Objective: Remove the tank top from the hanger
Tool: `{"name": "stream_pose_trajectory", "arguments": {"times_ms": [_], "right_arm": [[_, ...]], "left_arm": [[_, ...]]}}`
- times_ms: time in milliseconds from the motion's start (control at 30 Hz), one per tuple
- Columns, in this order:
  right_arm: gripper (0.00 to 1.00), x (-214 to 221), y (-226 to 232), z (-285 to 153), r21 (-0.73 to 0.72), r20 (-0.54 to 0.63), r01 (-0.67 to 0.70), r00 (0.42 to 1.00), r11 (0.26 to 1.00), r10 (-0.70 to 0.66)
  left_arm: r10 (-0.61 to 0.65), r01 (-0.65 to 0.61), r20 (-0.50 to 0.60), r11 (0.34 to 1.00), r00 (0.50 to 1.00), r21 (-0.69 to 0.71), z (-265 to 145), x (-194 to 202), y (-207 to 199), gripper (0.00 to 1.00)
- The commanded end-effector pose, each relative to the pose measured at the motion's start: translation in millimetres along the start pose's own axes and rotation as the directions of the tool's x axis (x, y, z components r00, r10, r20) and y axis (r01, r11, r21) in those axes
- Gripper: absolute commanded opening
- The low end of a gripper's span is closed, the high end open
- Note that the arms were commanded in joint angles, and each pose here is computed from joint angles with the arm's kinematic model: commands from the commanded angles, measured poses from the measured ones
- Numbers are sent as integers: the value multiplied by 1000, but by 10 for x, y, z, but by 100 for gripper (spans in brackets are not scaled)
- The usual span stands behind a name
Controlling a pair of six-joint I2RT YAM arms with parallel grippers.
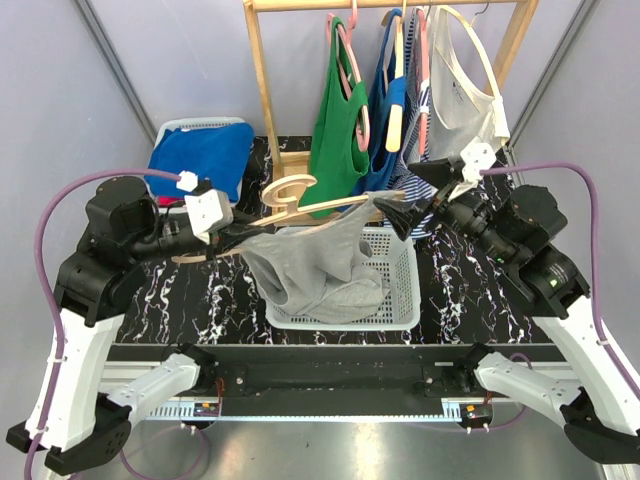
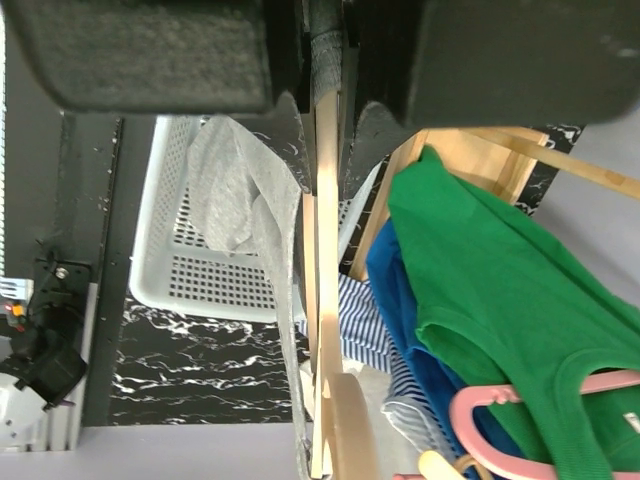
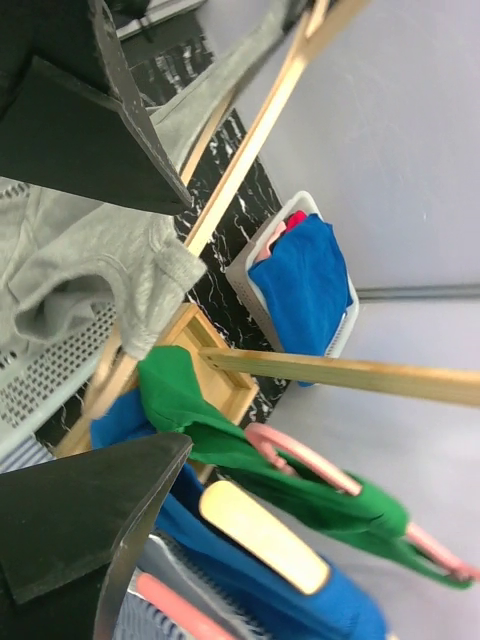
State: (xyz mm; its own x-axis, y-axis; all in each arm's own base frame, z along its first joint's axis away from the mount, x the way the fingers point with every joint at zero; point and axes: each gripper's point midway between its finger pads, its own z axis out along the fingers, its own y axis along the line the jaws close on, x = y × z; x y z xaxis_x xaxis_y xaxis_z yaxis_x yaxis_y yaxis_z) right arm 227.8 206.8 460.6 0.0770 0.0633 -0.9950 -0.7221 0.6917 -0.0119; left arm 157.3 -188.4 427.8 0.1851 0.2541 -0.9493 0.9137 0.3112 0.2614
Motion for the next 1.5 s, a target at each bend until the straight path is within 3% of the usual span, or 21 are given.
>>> {"name": "stream_pose_trajectory", "arguments": {"times_ms": [0,200,533,767,900,1067,1133,1233,1267,1300,1400,1433,1467], "right_arm": [[100,-47,175,28,-133,26,148,989,980,-146],[99,-31,524,172,-354,-10,103,993,930,-114],[91,2,826,150,-530,-50,38,996,847,-76],[63,22,861,195,-554,-62,20,996,832,-66],[66,96,903,223,-583,-87,-4,995,813,-57],[59,173,933,255,-596,-110,-21,992,802,-56],[51,183,938,251,-600,-113,-21,992,799,-59],[27,158,938,229,-602,-106,-9,992,799,-69],[8,167,936,221,-599,-111,-12,992,800,-68],[0,153,920,226,-590,-104,-5,992,808,-69],[0,144,913,207,-583,-93,2,993,812,-69],[0,143,919,203,-587,-91,3,993,810,-70],[0,147,922,205,-588,-95,-3,993,809,-66]], "left_arm": [[47,-51,53,996,997,76,2,-154,-105,0],[24,-28,37,995,999,97,13,-157,-111,0],[14,-17,30,995,999,98,23,-155,-101,0],[3,-8,41,993,999,116,32,-190,-120,0],[-13,5,53,990,999,142,42,-238,-151,0],[-49,36,64,981,997,193,61,-331,-190,0],[-56,42,64,979,996,201,78,-351,-177,0],[-58,46,57,978,997,205,100,-349,-155,0],[-58,47,51,978,997,205,107,-329,-153,0],[-61,51,47,977,997,205,107,-316,-154,0],[-62,53,34,977,998,204,128,-258,-144,0],[-62,54,32,977,998,207,135,-245,-147,19],[-61,53,34,976,998,212,143,-249,-149,30]]}}
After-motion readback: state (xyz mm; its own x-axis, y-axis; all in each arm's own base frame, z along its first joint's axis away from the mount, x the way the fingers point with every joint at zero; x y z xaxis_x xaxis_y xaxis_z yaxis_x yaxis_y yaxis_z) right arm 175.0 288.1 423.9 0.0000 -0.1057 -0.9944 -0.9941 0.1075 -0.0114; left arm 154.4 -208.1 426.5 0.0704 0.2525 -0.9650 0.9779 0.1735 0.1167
